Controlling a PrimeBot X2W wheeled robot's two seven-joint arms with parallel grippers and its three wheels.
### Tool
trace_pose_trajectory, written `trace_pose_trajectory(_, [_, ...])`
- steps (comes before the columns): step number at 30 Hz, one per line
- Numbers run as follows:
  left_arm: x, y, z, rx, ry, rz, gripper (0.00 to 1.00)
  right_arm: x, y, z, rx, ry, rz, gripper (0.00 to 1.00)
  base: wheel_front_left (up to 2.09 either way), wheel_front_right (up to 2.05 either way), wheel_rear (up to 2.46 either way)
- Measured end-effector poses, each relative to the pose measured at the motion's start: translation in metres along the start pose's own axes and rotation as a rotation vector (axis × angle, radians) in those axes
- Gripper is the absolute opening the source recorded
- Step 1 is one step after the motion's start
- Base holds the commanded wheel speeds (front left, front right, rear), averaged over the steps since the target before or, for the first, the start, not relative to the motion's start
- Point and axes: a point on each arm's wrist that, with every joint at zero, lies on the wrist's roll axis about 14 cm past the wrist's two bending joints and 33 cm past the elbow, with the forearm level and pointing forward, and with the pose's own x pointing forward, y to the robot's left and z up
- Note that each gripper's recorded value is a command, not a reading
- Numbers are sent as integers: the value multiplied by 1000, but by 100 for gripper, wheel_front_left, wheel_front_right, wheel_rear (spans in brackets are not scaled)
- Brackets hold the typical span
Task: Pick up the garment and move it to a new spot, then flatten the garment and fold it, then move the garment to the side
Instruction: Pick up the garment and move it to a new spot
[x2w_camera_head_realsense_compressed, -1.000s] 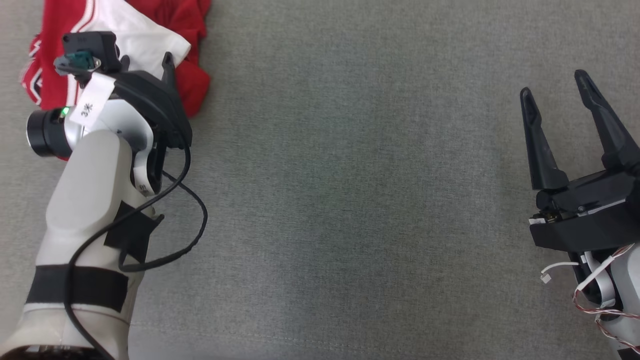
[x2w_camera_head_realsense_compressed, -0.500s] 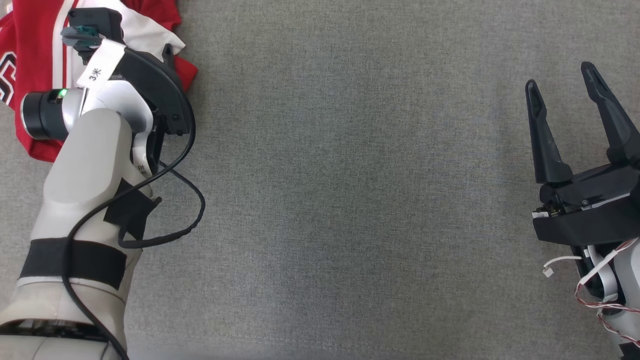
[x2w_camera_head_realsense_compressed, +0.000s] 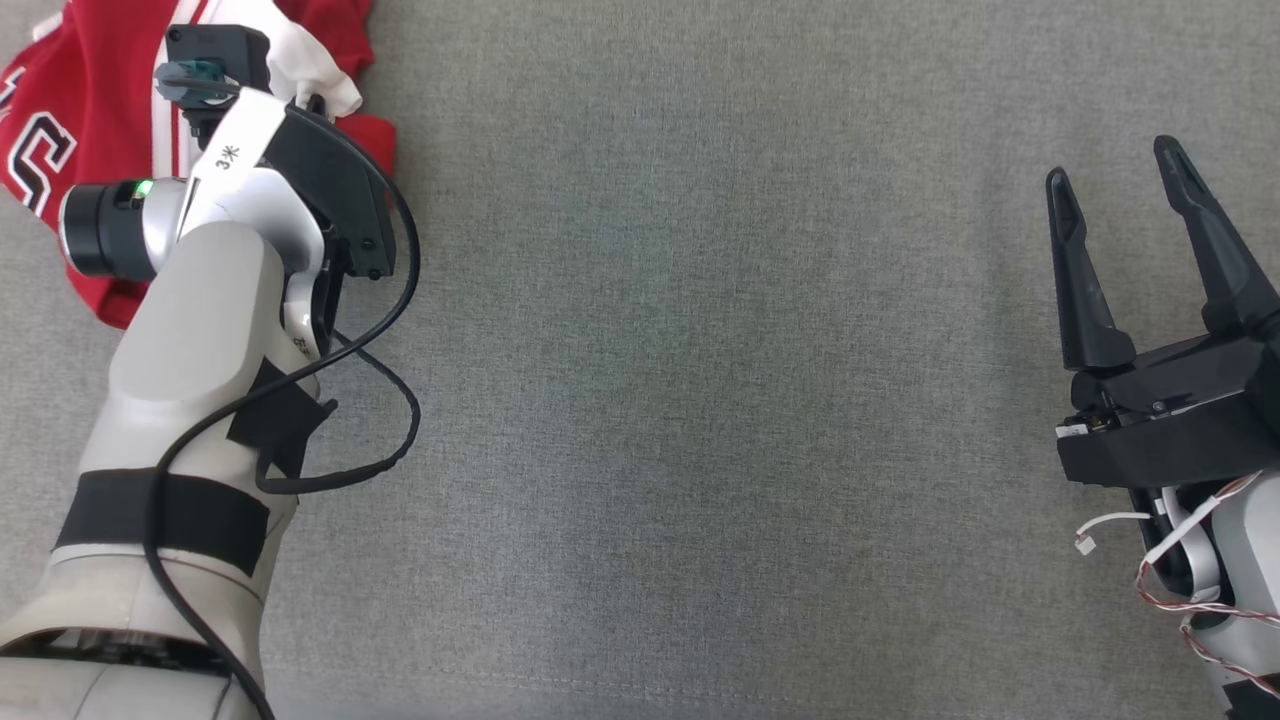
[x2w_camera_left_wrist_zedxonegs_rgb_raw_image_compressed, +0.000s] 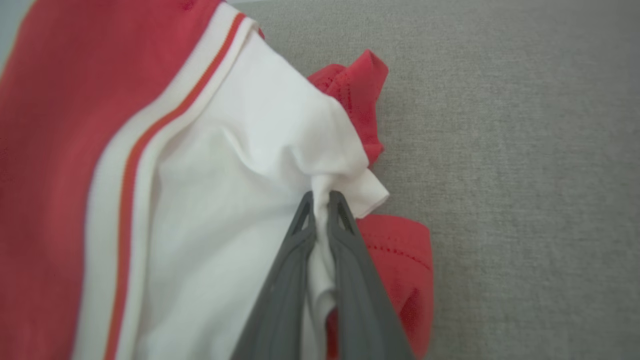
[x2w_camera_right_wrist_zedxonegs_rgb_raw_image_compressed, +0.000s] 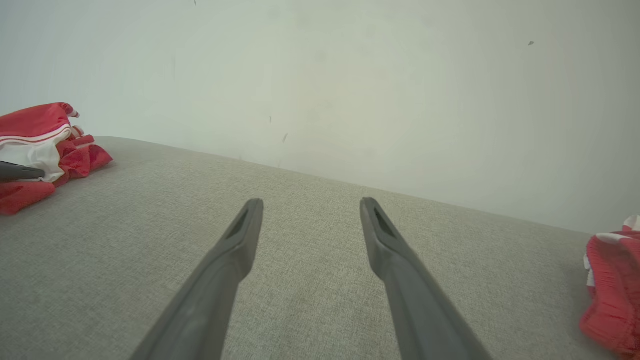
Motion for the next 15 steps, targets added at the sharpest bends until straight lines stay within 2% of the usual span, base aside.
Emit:
trace_pose_trajectory(8, [-16, -15, 38, 6, -136, -50, 0, -4, 4, 12, 12, -24, -9, 100, 0, 0, 0])
trace_pose_trajectory(15, [-40, -40, 87, 48, -295, -130, 0, -12, 8, 27, 20, -52, -25, 100, 0, 0, 0])
